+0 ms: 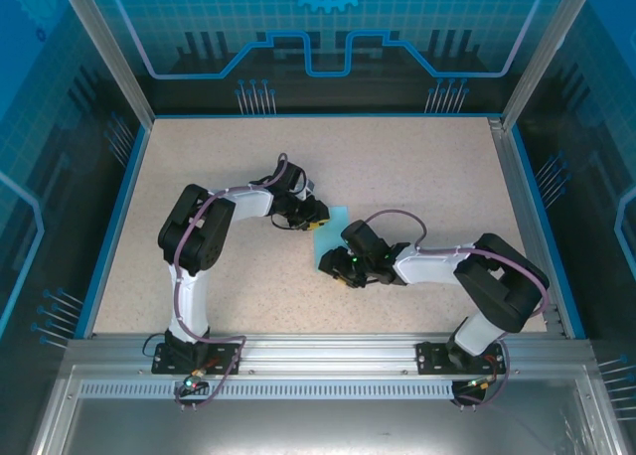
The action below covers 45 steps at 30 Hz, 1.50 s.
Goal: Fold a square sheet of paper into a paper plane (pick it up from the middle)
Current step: Third fold the triangle at the center of the table.
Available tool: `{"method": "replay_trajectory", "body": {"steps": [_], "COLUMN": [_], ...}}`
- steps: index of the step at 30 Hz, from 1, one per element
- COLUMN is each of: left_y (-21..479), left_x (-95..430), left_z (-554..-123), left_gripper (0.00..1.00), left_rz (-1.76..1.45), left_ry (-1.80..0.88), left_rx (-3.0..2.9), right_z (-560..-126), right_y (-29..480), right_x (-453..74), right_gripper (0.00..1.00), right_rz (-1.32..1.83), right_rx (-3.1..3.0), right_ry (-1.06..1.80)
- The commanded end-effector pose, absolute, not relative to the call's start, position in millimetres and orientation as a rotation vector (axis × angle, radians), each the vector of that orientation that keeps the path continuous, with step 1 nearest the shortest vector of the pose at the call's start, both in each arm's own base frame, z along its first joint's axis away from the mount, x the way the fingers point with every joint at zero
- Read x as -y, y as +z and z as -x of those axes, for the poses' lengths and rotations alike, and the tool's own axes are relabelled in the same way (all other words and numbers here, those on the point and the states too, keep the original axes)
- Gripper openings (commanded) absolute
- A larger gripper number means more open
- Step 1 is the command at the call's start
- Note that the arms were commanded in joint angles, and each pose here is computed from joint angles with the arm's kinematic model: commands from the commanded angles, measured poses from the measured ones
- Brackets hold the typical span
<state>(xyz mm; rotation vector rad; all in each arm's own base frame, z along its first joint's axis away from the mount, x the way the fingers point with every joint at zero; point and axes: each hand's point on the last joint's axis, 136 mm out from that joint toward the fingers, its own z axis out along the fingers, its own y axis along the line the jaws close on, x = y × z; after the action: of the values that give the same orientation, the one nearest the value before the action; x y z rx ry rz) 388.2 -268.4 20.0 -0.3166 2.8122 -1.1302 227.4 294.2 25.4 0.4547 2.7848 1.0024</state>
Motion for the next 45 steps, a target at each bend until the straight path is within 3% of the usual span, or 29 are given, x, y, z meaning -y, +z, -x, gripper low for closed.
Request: {"method": "replay_trajectory", "body": {"steps": [1,13,36,45], "left_y": [-0.5,-2.6,0.2,0.3], "left_x": [254.6,253.4,253.0,252.8], "left_z": [-366.6,-365.2,-364.3,-363.3], "left_gripper": [0.29,0.29,0.28,0.29], "left_rz": [0.351,0.352,0.354,0.35], "left_ry": [-1.062,-1.056,-1.055,-1.056], "left_rx": [-2.907,-2.914,-2.912,-2.914], "right_z": [-248.1,-270.2,-291.5,-302.4], "right_y": [31.3,45.4,61.2,63.5], "right_x": [-286.9,-273.1,-242.6,-240.8], "right_gripper": [0.5,0.54,0.76,0.77], "right_rz": [-0.49,-0.438,-0.286,-0.256], "right_rx": [-2.721,-2.673,-2.647,-2.632], "right_ry": [0.97,0.921,0.892,0.919]}}
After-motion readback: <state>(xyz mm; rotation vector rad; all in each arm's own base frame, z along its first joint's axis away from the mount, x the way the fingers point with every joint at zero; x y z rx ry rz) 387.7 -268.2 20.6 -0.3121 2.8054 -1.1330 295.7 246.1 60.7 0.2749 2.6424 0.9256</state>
